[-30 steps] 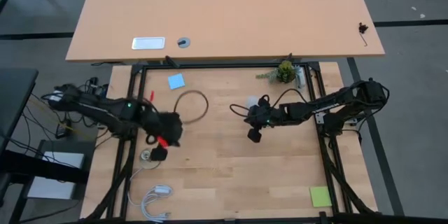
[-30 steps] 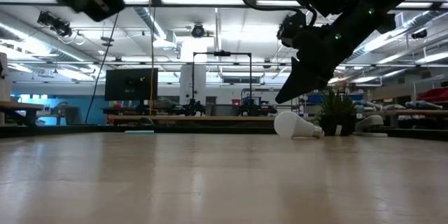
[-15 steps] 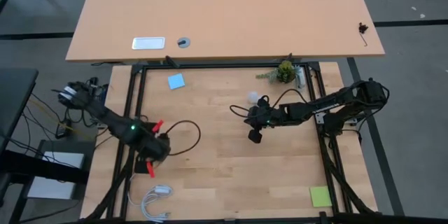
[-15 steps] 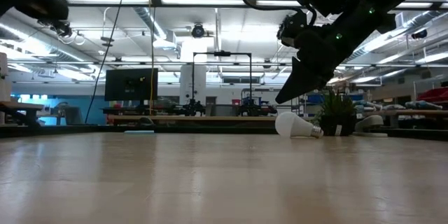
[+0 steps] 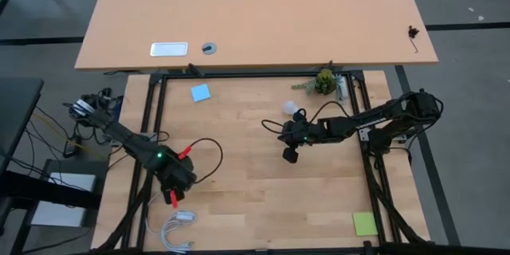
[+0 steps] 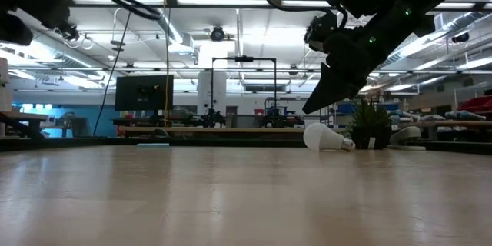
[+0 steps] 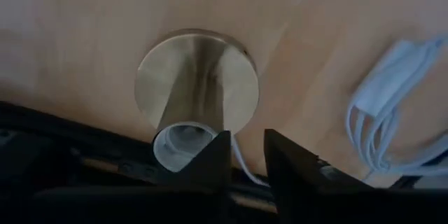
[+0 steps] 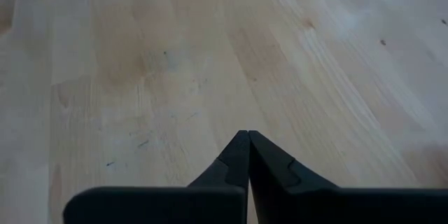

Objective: Screw lightbulb
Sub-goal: Move the lamp to the center of the table

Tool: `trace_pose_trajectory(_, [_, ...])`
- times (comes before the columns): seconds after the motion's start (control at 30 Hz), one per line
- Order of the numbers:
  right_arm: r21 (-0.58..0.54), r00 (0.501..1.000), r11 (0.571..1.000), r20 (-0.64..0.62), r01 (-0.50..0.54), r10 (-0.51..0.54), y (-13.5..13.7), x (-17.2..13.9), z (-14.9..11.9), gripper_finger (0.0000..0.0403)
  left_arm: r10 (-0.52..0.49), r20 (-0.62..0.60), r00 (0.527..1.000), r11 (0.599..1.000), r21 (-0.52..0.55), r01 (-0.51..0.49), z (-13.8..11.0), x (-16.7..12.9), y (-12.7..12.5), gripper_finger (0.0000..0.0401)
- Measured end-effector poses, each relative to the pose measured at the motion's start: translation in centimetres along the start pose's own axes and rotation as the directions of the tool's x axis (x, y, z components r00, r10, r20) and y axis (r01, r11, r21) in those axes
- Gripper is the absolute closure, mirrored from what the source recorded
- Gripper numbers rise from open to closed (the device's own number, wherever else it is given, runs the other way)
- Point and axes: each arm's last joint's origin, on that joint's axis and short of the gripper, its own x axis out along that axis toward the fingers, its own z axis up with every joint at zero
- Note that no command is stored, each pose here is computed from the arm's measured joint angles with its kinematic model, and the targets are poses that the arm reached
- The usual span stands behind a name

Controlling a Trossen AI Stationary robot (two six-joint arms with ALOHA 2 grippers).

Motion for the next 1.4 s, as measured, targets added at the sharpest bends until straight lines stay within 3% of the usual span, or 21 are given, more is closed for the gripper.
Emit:
trace_pose_trajectory(0.2, [0.000,1.000,1.000,0.000,0.000,0.000,0.0,0.0,0.0,0.0386,0.025,-0.027,0.999,0.996,-0.088,-0.027,-0.2,1.1,0.6,0.0274])
trace_pose_trajectory(0.57, [0.000,1.000,1.000,0.000,0.000,0.000,0.0,0.0,0.0,0.0389,0.072,-0.001,0.997,0.991,-0.113,-0.072,-0.2,0.5,0.6,0.0272])
trace_pose_trajectory(0.67, [0.000,1.000,1.000,0.000,0.000,0.000,0.0,0.0,0.0,0.0387,0.090,0.031,0.995,0.981,-0.177,-0.083,-0.2,-0.4,0.5,0.0272])
trace_pose_trajectory(0.9, [0.000,1.000,1.000,0.000,0.000,0.000,0.0,0.0,0.0,0.0387,0.095,-0.038,0.995,0.932,-0.347,-0.102,-0.6,0.3,0.8,0.0272])
trace_pose_trajectory(1.2, [0.000,1.000,1.000,0.000,0.000,0.000,0.0,0.0,0.0,0.0384,0.139,-0.081,0.987,0.925,-0.345,-0.159,-1.0,2.0,1.7,0.0272])
trace_pose_trajectory(1.4, [0.000,1.000,1.000,0.000,0.000,0.000,0.0,0.0,0.0,0.0389,0.151,-0.041,0.988,0.934,-0.320,-0.156,-0.8,2.2,1.7,0.0282])
